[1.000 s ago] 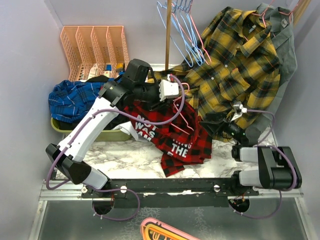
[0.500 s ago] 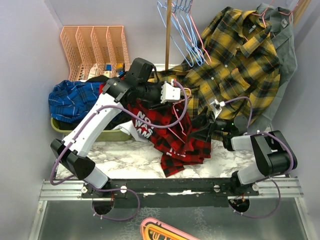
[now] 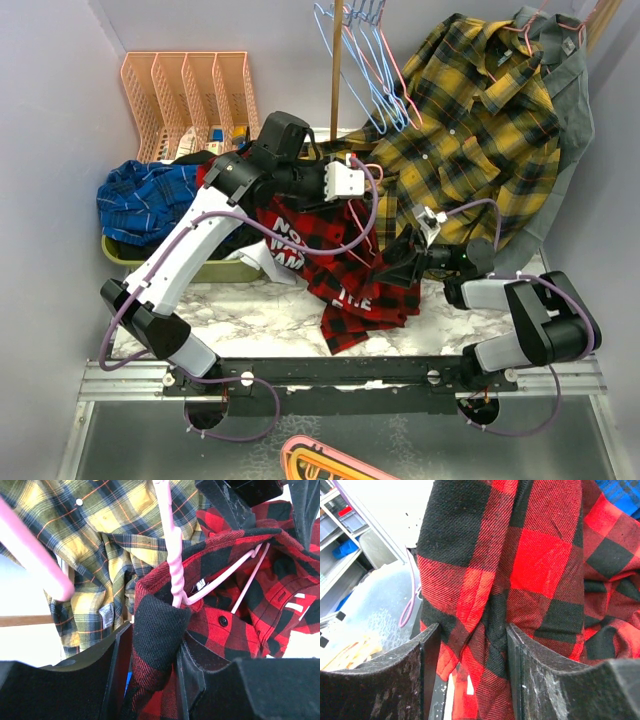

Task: Place the shirt on the hanger

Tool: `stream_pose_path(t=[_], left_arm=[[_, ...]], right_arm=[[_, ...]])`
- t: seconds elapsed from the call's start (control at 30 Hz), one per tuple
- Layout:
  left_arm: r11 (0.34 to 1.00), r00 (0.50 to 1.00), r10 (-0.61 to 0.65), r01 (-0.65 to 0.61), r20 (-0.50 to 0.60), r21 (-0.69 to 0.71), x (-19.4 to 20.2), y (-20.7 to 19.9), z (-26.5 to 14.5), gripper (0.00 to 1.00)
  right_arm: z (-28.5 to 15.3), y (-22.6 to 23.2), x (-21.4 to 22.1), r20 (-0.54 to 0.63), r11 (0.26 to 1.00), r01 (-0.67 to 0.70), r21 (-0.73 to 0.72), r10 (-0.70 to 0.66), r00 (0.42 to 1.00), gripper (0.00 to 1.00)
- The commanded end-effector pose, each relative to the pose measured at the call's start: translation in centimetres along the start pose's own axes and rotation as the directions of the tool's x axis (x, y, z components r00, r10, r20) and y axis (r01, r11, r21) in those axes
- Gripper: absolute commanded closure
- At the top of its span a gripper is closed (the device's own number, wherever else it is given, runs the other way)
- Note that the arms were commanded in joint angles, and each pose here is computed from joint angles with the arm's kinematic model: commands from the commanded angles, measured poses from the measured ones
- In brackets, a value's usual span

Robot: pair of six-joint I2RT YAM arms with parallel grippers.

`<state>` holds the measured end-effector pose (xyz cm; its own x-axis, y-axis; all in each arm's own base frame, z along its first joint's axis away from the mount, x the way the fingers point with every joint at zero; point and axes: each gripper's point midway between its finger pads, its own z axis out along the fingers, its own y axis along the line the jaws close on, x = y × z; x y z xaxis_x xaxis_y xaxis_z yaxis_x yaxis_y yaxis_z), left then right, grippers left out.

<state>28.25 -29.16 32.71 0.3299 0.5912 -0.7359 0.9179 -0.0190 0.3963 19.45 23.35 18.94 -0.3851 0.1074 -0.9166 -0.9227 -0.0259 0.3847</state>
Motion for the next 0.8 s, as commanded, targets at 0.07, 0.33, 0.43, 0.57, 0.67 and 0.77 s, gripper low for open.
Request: stream_pose_path(t=[0.07,0.33,0.43,0.57,0.67,0.77], left_arm=[[0.998,0.998,-0.027,0.030,0.064,-0.047,-2.5,0.7,-0.1,1.00],[0.992,0.986,-0.114,0.120,0.125,-0.046,-4.3,0.2,1.4,1.00],[0.990,0.983,-0.126,0.133,0.132,-0.049,-4.4,0.4,1.7,1.00],[0.989,0.980,-0.136,0.144,0.146,-0.044,-4.9,0.6,1.7,1.00],[0.988,0.978,-0.138,0.148,0.156,-0.053,-5.2,0.9,1.5,1.00],[0.985,0.976,-0.143,0.156,0.163,-0.069,-5.6,1.2,1.2,1.00]], right_arm=[[0.7,1.1,-4.6,0.145,0.950,0.313,0.009,-0.311,0.939,0.54],[3.6,0.9,-7.9,0.146,0.943,0.326,0.065,-0.332,0.932,0.70],[4.1,1.4,-9.4,0.151,0.930,0.354,0.094,-0.365,0.919,0.70],[4.1,1.9,-10.7,0.164,0.919,0.376,0.116,-0.391,0.906,0.81],[4.1,1.9,-10.5,0.151,0.922,0.369,0.117,-0.384,0.911,0.87],[4.0,1.7,-9.9,0.140,0.929,0.351,0.117,-0.365,0.920,0.86]])
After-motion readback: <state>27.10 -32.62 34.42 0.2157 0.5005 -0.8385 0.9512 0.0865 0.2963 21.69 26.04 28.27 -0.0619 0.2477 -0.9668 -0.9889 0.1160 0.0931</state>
